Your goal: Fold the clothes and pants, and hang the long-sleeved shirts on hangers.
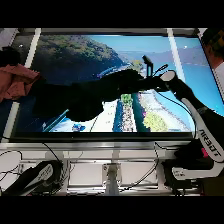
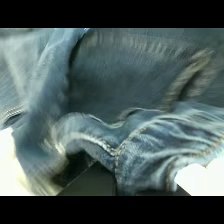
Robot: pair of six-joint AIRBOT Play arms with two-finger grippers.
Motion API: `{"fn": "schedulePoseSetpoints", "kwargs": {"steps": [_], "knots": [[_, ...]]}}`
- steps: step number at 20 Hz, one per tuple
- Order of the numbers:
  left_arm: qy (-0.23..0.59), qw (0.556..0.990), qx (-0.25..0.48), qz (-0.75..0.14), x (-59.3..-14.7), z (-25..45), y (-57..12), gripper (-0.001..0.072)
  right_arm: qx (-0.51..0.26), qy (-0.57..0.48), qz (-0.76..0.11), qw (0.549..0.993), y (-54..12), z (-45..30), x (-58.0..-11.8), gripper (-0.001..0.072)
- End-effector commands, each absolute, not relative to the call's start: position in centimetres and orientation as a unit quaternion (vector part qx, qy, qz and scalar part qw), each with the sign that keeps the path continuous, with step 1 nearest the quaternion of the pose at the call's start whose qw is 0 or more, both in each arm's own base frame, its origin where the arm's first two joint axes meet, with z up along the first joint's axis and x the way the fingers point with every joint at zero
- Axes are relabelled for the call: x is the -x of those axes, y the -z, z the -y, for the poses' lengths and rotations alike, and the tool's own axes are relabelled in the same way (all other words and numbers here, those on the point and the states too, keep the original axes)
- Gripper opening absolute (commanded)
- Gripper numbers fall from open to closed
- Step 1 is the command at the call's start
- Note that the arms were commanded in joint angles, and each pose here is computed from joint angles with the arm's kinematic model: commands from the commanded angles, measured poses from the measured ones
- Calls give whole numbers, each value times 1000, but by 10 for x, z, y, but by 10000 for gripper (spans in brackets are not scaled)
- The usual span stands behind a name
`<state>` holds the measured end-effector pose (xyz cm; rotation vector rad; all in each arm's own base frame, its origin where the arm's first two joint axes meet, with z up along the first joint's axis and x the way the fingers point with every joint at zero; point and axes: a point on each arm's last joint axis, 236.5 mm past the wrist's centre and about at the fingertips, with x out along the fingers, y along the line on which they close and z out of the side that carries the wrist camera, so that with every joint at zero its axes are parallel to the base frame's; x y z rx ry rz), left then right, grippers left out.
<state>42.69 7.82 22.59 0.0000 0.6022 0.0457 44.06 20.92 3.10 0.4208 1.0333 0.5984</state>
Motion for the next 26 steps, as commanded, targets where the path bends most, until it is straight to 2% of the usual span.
{"fn": "schedulePoseSetpoints", "kwargs": {"steps": [1,4,8,12,15,18,21,26], "knots": [[-51,931,27,-359,-399,-109,-198,349,-121,-212,-472,847,-66,-133,-437,32],[-70,909,54,-407,-379,-127,-161,349,-82,-156,-483,858,-82,-66,-419,32],[-68,872,85,-478,-354,-126,-92,349,-76,-100,-509,852,-79,-8,-402,32],[-57,833,112,-539,-325,-112,-32,351,-78,-69,-516,850,-74,20,-398,33],[-40,813,165,-558,-312,-95,0,355,-58,-52,-522,849,-71,33,-395,32],[-32,808,225,-543,-329,-84,23,516,-28,-34,-532,846,-67,47,-391,33],[-22,801,316,-508,-361,-70,32,516,21,-2,-570,821,-57,73,-372,33],[-38,817,324,-476,-387,-85,52,517,-17,63,-602,796,-26,129,-338,32]]}}
